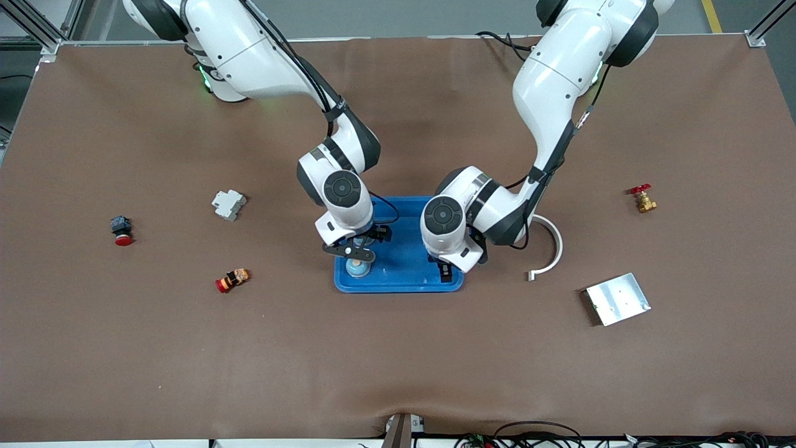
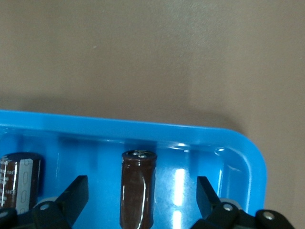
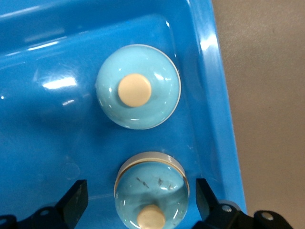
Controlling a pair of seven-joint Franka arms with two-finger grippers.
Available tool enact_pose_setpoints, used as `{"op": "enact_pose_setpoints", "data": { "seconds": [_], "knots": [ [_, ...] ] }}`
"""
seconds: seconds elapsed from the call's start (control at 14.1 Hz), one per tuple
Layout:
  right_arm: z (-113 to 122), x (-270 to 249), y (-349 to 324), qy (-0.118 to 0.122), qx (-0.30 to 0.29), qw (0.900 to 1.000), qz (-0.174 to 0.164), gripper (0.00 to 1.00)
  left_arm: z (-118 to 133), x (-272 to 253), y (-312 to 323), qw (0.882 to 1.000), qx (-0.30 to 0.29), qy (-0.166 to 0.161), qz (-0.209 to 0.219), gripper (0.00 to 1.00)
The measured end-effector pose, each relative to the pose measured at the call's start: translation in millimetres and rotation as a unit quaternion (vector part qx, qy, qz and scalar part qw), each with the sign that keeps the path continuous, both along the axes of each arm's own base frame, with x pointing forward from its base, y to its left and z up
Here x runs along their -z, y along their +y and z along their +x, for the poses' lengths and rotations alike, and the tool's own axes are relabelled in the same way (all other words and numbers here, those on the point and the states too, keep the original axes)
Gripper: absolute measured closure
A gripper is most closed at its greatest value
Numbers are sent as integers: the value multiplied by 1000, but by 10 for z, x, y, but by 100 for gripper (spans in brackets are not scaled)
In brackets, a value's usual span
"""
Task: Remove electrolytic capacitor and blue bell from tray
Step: 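Grasp a blue button with the right gripper while the left grasps a capacitor, then lift the blue button with the right gripper toward the red button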
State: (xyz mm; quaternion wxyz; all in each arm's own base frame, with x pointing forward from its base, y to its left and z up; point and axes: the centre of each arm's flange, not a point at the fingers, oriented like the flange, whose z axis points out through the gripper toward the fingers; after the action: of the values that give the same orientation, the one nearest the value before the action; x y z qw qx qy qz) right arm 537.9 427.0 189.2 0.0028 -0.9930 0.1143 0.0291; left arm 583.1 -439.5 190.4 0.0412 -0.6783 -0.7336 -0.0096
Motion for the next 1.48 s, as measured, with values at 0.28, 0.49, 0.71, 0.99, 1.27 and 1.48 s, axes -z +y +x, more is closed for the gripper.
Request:
{"op": "enact_pose_setpoints", "data": {
  "seconds": [0.28, 0.49, 0.71, 0.99, 1.27, 1.48],
  "knots": [
    [7, -4, -1, -1, 2, 1000, 0, 32, -42, 33, -52, 1000, -1, 1, 1, 0],
    [17, -48, 2, 11, 22, 1000, 14, 36, -51, 70, -53, 1000, -2, 2, 2, 0],
    [33, -164, -29, 27, 31, 999, 13, 36, -68, 84, -70, 1000, 0, 3, 3, 5],
    [215, -773, -317, 37, 31, 999, 15, 36, -80, 88, -85, 1000, 0, 3, 3, 33],
    [512, -1345, -1138, 52, 9, 998, 19, 36, -96, 100, -102, 1000, 4, 3, 4, 70],
    [685, -1603, -2169, 72, -23, 997, 27, 36, -91, 93, -107, 1000, 7, 2, 3, 70]
  ]
}}
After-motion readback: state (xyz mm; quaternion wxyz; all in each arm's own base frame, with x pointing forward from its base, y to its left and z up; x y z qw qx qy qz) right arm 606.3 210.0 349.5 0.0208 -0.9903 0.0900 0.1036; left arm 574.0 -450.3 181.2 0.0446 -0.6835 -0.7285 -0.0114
